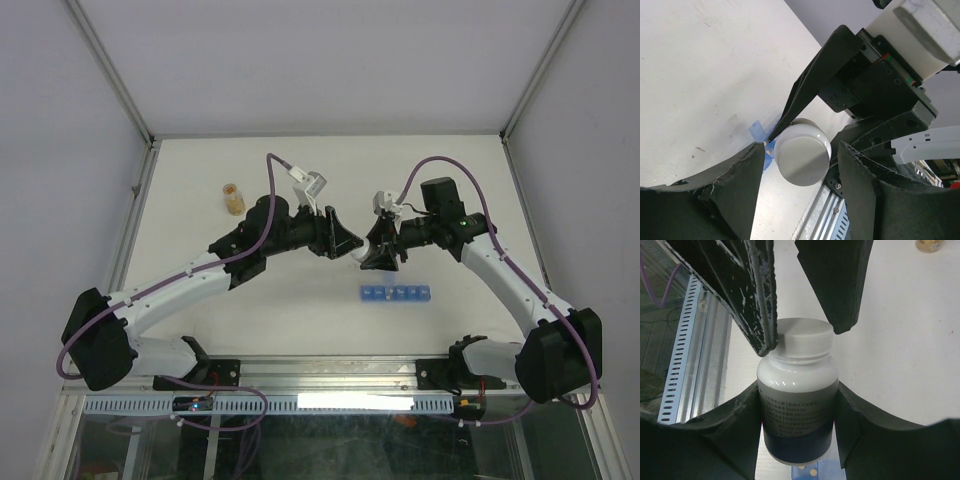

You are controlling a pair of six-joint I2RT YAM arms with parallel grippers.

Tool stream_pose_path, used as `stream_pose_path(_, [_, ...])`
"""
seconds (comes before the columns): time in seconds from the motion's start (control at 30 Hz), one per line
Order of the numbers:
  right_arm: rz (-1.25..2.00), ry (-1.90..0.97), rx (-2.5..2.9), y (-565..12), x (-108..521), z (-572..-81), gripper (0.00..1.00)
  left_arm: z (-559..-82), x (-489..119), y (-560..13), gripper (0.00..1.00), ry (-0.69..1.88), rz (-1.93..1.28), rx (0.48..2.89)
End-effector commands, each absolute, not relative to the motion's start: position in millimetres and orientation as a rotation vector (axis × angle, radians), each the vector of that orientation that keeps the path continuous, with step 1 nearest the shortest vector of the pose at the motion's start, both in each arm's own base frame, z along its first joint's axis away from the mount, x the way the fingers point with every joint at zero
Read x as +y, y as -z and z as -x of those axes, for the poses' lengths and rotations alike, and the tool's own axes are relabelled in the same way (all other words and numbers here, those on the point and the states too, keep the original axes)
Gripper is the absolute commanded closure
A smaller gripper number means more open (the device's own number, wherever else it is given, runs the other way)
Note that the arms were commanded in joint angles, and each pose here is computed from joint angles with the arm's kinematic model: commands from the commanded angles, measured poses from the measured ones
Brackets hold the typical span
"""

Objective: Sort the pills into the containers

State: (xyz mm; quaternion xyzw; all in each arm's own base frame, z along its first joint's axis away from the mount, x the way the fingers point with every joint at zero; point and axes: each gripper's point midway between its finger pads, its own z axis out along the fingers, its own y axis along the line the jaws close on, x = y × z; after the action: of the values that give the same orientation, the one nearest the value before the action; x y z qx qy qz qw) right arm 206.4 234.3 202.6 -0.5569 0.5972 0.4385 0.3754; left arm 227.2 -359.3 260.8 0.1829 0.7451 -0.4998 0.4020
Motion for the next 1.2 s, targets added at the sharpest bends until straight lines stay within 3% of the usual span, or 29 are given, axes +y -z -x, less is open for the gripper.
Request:
stream_pose_path(0.0, [1.447,-1.088,1.425,-225,241,-214,1.0,-230,-364,-284,0.4,1.244,-0.492,1.819])
stream_pose_path(0.3, [1.448,-1.088,1.423,-226,241,-213,1.0,-228,-364,-286,0.4,1.234,-0.512,1.821])
stream_pose_path(0.93, [1.448,-1.087,1.425,-225,241,-214,1.0,-220,-370,-276,0.53,1.259,-0.58,1.861])
stream_pose_path(1.17, [1.448,-1.087,1.426,-225,241,-213,1.0,-218,-370,-274,0.51,1.251,-0.595,1.873])
